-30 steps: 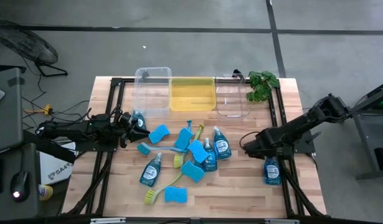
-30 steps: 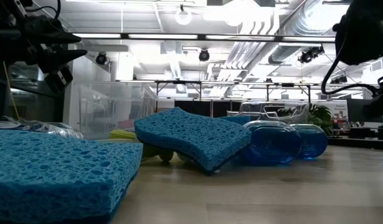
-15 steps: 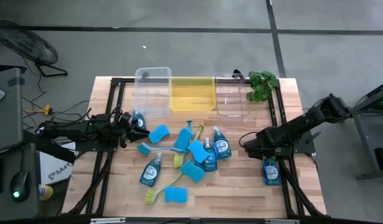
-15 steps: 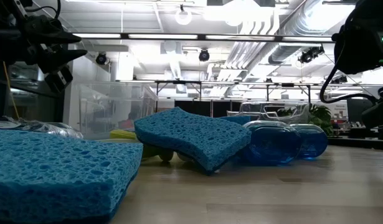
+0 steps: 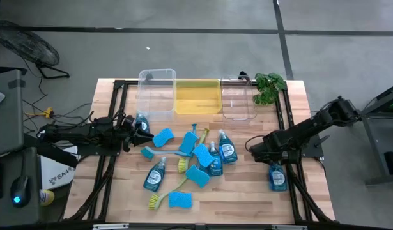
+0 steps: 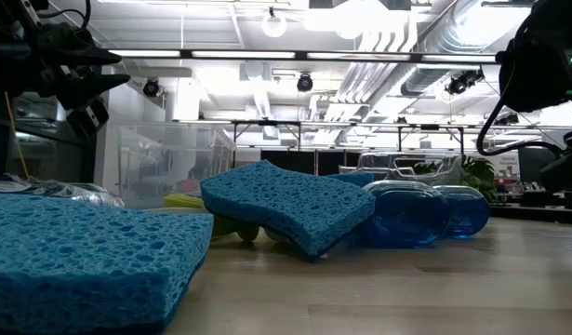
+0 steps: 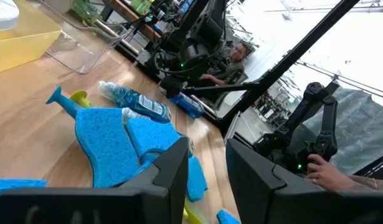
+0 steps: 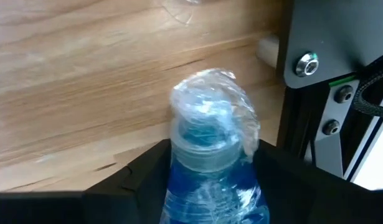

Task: Pick & Place Kitchen Sink Supplies
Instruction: Put the blue dishwasher liquid into the transparent bin

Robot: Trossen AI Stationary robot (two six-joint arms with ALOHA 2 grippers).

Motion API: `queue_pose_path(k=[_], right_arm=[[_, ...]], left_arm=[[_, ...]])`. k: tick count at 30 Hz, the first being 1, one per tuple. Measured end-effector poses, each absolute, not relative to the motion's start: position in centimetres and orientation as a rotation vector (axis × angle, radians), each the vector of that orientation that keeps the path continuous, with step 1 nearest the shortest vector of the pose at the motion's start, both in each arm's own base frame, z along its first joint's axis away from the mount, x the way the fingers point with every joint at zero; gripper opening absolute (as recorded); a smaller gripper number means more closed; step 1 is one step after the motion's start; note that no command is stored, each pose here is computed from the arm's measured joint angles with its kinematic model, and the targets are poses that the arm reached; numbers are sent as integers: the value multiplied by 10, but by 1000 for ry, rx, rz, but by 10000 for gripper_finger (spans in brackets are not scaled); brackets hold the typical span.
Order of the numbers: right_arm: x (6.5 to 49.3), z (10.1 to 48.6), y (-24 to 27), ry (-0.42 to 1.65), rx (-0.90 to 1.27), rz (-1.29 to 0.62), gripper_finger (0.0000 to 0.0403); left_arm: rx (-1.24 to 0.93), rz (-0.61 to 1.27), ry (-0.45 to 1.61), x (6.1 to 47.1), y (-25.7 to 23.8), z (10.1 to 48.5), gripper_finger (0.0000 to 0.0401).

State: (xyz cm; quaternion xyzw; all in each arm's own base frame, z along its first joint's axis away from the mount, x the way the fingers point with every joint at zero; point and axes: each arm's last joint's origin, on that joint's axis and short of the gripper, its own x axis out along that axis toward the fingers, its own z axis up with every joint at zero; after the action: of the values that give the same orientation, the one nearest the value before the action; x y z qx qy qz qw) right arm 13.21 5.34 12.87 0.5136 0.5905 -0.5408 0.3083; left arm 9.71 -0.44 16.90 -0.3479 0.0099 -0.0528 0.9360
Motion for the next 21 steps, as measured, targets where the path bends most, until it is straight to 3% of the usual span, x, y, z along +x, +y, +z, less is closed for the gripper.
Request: queue_pose_path(k=[21], right_arm=[[134, 128, 54, 1571, 1355, -1368, 144]], left_arm=[[-711, -108, 20, 97, -4, 169, 105]])
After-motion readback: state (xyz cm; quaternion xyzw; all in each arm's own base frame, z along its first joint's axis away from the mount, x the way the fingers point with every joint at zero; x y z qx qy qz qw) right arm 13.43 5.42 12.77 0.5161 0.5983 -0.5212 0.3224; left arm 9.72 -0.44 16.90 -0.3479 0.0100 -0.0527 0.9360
